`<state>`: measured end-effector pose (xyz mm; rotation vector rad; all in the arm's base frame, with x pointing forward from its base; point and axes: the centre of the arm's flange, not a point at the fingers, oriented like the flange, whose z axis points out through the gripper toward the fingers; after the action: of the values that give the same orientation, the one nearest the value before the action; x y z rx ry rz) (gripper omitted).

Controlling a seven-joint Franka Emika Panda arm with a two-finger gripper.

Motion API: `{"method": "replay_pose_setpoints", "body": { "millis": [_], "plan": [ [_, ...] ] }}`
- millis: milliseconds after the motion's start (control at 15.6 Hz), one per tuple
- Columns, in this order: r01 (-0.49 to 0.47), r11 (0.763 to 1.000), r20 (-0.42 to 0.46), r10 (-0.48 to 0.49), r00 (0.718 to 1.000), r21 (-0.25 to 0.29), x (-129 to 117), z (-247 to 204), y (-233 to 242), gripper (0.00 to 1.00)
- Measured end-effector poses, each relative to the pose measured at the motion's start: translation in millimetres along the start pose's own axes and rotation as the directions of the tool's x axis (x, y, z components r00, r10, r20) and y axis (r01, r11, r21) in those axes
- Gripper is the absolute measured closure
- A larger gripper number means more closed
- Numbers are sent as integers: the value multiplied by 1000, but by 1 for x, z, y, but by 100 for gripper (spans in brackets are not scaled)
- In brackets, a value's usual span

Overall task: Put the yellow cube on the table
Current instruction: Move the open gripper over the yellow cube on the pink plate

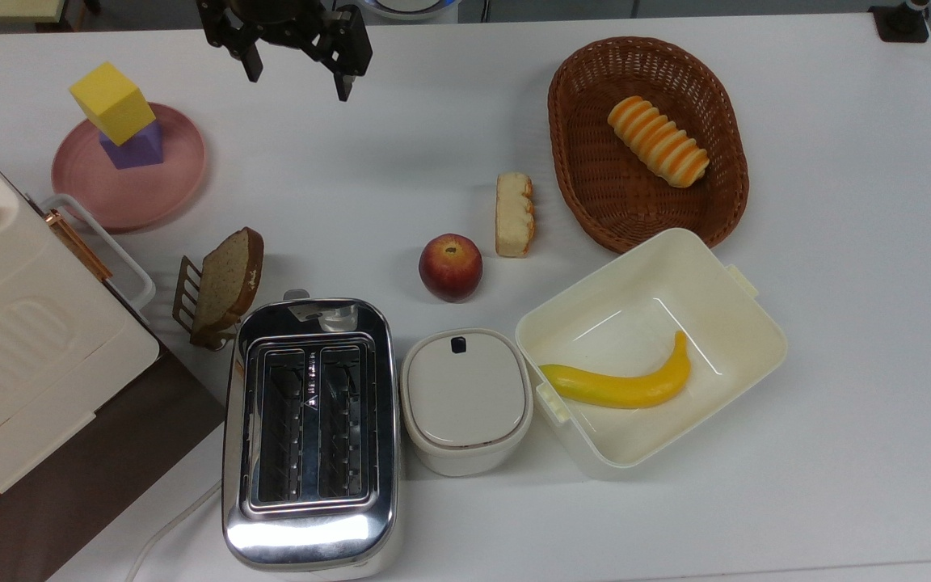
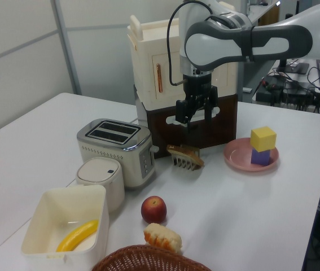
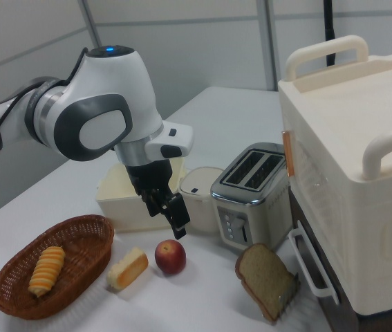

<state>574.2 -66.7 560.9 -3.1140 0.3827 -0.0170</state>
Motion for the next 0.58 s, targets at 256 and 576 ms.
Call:
{"method": "replay_pose_setpoints", "body": {
  "millis": [256, 576],
  "plan": [
    [-32, 999, -6, 32, 999, -6, 10, -6, 3, 0],
    [-38, 999, 11, 38, 999, -14, 18, -5, 5, 0]
  ]
}}
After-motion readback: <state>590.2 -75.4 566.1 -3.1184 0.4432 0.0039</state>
